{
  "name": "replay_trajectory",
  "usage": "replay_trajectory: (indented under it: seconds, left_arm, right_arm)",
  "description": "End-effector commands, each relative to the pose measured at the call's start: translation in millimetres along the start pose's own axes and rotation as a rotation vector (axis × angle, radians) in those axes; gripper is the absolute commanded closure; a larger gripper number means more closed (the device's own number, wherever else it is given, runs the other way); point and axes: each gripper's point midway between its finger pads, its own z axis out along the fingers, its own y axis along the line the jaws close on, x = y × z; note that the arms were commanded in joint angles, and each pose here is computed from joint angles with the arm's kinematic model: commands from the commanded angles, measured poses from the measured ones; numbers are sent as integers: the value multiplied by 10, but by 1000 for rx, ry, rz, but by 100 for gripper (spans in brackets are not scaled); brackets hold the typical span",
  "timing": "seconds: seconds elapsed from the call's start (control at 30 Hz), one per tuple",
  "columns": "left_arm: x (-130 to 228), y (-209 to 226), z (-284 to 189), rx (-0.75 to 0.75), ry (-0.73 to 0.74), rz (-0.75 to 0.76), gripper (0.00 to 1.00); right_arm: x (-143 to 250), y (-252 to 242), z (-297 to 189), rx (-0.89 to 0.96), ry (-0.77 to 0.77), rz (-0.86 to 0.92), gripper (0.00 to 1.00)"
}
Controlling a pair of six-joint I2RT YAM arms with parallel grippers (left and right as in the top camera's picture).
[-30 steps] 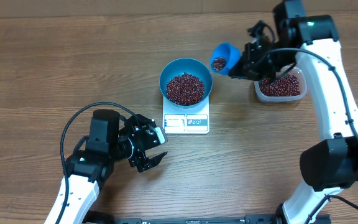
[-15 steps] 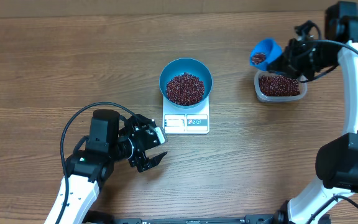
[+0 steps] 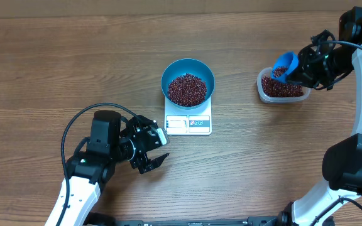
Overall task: Scoop item into bowl and weigh 150g on scale
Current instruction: 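Carry the blue scoop right to the clear bean tub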
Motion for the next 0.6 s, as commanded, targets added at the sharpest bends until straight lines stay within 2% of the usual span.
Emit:
replay_trajectory:
  seconds: [0.0,0.57]
  left_arm:
    - [13,-21,14,15,-5,10,1]
    - [14,-22,14,15,-4,10,1]
  right_arm:
    - [-1,-38,-171,61,-57,-32,96]
    - [-78,-321,-195,296,-106,-23,96]
